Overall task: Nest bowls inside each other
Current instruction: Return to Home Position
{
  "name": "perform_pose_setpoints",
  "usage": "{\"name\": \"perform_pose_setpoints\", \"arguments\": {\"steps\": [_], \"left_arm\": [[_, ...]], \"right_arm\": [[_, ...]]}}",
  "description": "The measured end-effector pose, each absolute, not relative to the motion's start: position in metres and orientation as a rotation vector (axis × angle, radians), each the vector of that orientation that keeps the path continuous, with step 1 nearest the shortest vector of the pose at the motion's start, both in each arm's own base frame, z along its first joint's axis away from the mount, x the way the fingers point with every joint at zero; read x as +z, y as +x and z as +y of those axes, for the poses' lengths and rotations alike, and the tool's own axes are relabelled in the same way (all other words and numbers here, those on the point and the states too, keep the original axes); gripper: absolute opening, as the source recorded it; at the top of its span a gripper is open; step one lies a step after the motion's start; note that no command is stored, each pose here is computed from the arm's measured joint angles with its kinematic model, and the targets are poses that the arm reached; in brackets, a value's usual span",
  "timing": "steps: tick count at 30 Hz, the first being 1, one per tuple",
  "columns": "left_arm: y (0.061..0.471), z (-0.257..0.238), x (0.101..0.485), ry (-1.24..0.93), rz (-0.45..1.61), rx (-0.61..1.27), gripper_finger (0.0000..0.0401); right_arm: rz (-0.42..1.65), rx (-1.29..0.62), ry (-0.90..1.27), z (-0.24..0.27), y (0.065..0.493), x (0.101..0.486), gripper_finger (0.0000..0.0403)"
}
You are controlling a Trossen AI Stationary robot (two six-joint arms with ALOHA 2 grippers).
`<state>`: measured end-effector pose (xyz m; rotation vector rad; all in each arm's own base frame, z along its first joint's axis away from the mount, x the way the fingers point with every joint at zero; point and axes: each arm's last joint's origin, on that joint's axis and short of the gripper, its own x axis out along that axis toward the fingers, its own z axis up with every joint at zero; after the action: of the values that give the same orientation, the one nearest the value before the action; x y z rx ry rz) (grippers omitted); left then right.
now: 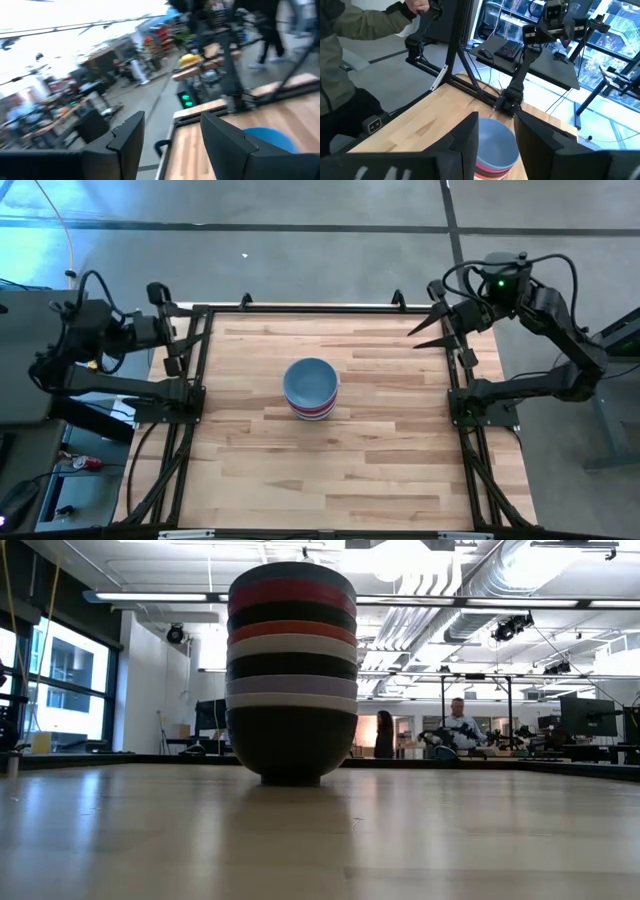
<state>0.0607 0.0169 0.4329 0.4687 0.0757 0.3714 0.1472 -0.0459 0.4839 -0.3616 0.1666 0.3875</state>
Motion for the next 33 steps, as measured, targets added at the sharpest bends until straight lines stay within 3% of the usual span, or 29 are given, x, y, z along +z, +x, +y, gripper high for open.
{"name": "perform_pose_setpoints", "arguments": {"steps": [11, 33], "left_arm": [[0.061, 0.023, 0.379, 0.368, -0.065, 0.622, 0.0184], [0.103, 0.024, 0.262, 0.102, -0.047, 0.557, 0.0184]], "right_arm": [[0.208, 0.399, -0.336, -0.044, 0.144, 0.48, 0.0119], [0.28, 0.42, -0.294, -0.043, 0.141, 0.472, 0.0119]]}}
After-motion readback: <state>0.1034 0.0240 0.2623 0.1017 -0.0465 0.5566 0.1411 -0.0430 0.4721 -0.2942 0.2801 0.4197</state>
